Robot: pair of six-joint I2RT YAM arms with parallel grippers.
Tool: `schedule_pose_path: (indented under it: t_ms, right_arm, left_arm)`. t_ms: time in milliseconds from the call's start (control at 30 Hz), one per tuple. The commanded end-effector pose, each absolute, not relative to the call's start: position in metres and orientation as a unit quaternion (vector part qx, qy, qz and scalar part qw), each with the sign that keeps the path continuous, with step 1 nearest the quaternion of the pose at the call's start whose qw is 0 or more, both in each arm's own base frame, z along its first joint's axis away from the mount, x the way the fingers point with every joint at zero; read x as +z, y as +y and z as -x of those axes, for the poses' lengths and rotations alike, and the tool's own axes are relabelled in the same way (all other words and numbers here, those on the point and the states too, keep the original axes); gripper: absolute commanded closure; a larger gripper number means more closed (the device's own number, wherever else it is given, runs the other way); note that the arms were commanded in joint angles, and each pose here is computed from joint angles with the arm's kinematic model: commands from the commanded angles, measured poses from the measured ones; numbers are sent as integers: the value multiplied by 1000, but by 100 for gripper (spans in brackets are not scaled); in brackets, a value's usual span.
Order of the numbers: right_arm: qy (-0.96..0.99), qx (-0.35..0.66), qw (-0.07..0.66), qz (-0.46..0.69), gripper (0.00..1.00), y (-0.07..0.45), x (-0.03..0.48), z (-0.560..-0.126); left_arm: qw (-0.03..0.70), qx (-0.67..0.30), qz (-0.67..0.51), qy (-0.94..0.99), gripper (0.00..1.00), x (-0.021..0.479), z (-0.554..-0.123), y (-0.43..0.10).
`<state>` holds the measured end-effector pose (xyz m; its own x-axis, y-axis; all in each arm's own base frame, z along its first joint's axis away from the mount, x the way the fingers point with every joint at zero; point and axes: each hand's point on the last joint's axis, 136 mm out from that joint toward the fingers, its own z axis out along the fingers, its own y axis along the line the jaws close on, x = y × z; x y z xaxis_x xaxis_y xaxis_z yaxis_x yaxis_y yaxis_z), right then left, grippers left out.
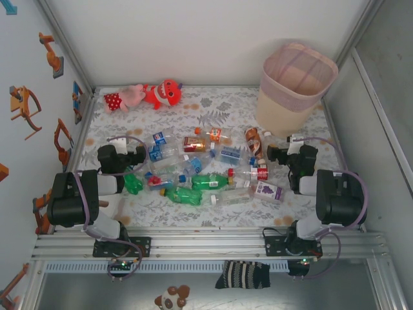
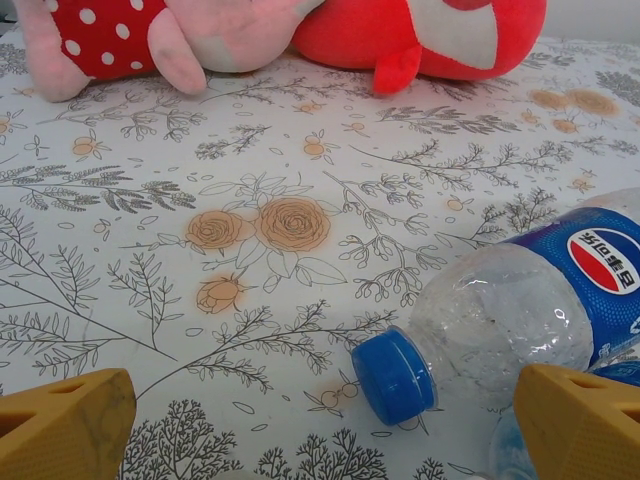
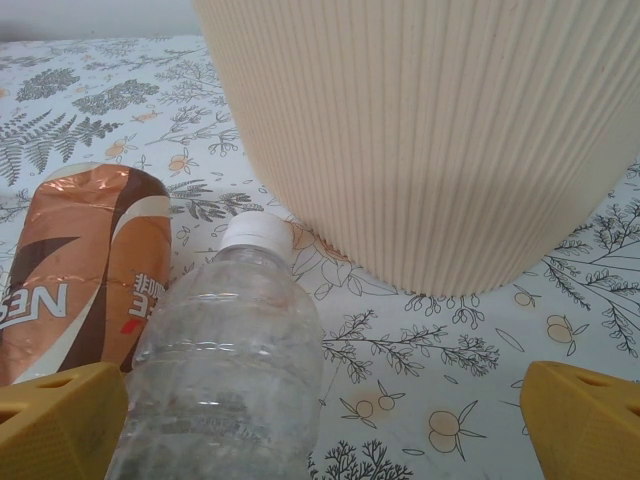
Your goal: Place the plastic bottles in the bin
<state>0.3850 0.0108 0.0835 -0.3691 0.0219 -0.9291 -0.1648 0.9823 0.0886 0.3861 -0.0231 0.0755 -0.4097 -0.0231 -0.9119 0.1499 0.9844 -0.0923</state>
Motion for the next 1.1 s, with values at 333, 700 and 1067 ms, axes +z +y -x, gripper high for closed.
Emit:
schedule_pose_path:
  t_ms: [333,700,1067]
  right_arm:
    - [811,81,577,52,1,11,93,-390]
    - [808,57,586,22,1,-1,115,-384]
    - [819,47,571,-32,5,-13,142,-370]
  left_arm:
    - [556,-78,-37,827,3,86,-392,-21]
    - [554,-63,-20,830,3,97,-392,-14]
    - [511,-14,39,859,3,118,-383,-5]
